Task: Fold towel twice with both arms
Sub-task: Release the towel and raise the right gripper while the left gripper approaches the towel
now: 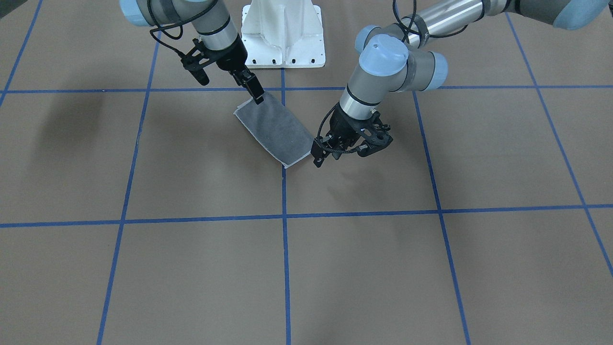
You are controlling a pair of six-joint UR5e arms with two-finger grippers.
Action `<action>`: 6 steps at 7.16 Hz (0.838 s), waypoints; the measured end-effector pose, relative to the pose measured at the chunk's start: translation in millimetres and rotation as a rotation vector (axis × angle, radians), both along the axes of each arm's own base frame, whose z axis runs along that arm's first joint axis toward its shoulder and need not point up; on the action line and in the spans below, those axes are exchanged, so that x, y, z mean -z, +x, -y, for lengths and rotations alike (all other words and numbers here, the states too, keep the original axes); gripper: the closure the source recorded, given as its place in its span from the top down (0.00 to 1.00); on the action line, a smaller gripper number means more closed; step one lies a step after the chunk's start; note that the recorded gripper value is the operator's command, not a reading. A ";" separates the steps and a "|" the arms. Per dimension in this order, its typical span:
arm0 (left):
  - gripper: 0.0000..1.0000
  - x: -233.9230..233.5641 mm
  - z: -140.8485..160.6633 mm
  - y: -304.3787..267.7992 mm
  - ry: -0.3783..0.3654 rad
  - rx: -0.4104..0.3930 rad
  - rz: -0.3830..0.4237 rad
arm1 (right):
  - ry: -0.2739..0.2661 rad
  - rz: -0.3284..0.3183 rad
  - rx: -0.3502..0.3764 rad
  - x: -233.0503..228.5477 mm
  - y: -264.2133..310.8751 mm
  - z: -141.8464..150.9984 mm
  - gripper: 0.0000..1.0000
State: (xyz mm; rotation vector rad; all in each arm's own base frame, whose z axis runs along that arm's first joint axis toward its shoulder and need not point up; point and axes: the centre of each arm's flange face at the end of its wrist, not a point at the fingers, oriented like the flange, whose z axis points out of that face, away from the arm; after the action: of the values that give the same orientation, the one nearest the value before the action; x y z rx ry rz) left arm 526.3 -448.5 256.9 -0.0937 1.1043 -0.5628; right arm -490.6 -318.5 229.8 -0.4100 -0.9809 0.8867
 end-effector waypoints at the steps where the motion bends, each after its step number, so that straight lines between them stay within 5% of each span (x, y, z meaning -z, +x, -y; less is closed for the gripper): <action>1: 0.53 -2.3 -11.9 8.5 -0.001 -0.019 0.002 | 0.023 -0.005 -0.005 -1.3 14.8 22.7 1.00; 3: 0.50 -5.2 -36.3 26.8 -0.003 -0.060 0.006 | 0.035 -0.011 -0.018 -5.6 36.1 57.7 1.00; 6: 0.45 -7.3 -54.2 42.0 -0.004 -0.095 0.012 | 0.039 -0.024 -0.012 -12.0 37.5 71.3 1.00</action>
State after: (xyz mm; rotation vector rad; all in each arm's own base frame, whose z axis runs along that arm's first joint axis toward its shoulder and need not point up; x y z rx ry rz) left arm 568.3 -394.4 264.3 -0.1456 1.0814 -0.4799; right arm -453.0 -389.7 241.8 -0.3605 -0.9782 0.8804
